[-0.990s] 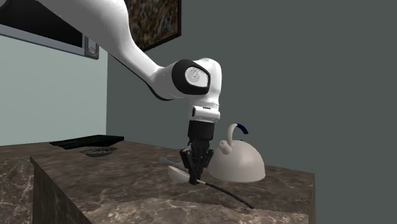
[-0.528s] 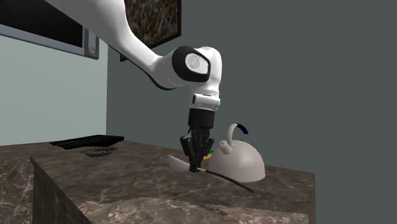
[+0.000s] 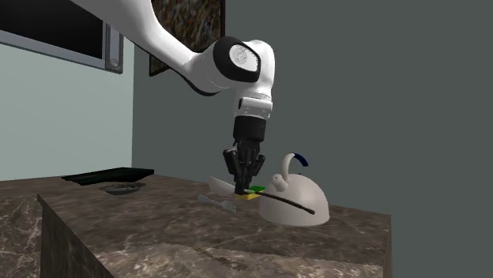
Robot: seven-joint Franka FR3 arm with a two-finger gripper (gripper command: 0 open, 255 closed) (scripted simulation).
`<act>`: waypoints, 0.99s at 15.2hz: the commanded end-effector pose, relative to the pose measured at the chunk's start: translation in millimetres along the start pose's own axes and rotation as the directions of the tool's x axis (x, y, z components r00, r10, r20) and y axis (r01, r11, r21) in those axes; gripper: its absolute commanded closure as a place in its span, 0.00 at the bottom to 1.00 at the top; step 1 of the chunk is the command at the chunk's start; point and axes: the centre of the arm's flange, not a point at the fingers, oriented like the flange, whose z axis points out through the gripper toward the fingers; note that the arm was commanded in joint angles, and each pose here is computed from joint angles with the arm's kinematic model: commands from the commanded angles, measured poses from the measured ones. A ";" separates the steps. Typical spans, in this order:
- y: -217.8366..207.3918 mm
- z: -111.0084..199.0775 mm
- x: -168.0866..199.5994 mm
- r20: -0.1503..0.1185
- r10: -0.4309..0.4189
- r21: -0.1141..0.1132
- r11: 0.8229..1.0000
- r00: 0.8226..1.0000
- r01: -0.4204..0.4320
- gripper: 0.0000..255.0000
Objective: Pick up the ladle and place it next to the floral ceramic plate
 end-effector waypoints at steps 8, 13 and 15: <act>5.0 -42.3 -1.7 0.000 0.000 0.000 1.000 1.000 0.000 1.00; -1.3 -40.4 -67.4 0.000 0.000 0.000 1.000 1.000 0.000 1.00; -3.8 -39.7 -93.6 0.000 0.000 0.000 1.000 1.000 0.000 1.00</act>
